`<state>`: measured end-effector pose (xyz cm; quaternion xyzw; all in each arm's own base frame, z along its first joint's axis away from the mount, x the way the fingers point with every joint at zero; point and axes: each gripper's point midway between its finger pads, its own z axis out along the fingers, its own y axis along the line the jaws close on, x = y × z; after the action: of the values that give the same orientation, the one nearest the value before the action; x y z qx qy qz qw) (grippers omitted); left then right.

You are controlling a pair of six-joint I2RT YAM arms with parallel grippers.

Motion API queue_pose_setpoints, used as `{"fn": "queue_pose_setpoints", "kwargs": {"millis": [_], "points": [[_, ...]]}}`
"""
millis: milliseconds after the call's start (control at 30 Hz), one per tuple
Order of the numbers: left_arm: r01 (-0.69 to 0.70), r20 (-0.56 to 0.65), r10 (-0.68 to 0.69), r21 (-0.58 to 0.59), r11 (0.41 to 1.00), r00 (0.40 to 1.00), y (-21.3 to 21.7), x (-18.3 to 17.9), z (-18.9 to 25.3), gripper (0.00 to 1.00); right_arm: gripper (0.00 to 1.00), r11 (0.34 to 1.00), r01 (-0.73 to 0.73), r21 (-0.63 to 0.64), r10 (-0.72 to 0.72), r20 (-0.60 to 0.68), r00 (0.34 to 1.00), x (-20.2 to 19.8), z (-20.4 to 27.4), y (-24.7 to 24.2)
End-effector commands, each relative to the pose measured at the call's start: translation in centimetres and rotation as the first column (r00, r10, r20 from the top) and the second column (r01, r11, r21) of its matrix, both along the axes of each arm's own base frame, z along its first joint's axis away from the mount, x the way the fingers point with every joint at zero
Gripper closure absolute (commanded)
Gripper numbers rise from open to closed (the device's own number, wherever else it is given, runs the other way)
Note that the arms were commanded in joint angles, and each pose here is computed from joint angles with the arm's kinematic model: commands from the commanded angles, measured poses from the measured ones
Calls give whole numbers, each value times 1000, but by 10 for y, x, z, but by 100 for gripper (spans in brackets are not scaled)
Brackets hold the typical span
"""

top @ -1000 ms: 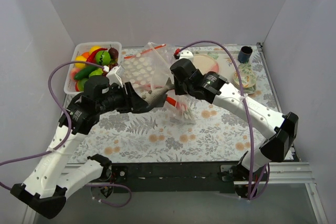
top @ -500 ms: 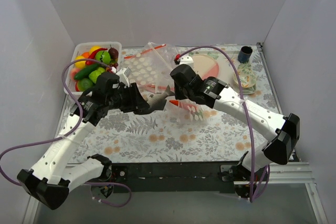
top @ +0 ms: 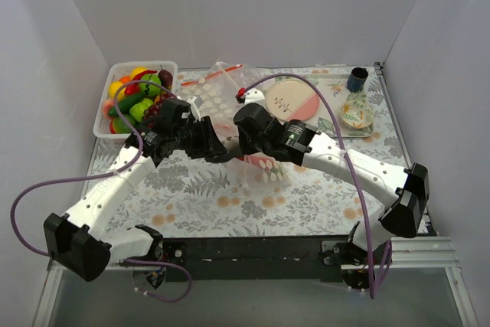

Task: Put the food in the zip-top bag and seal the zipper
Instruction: Place the fake fish in the zipper food storage bag.

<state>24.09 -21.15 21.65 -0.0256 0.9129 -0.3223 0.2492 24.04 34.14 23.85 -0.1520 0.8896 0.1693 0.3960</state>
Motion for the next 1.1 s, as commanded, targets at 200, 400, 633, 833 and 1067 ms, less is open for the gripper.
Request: {"fn": "queue_pose_setpoints", "kwargs": {"millis": [200,400,633,833,1067], "points": [[-90,-6,90,-13,996,996,-8,28,14,64,99,985,-94,145,93,15,996,-13,33,56],[-135,18,136,-43,990,991,-10,39,32,38,99,964,-142,225,143,9,990,-19,49,75],[-84,60,91,-100,991,994,-18,36,58,19,99,955,-117,272,104,61,993,-7,85,71],[-78,237,115,-163,984,965,-9,35,127,19,99,953,-25,301,17,31,999,13,71,17],[-360,408,351,-58,931,843,39,97,156,14,99,939,-44,342,16,84,996,4,92,-7]]}}
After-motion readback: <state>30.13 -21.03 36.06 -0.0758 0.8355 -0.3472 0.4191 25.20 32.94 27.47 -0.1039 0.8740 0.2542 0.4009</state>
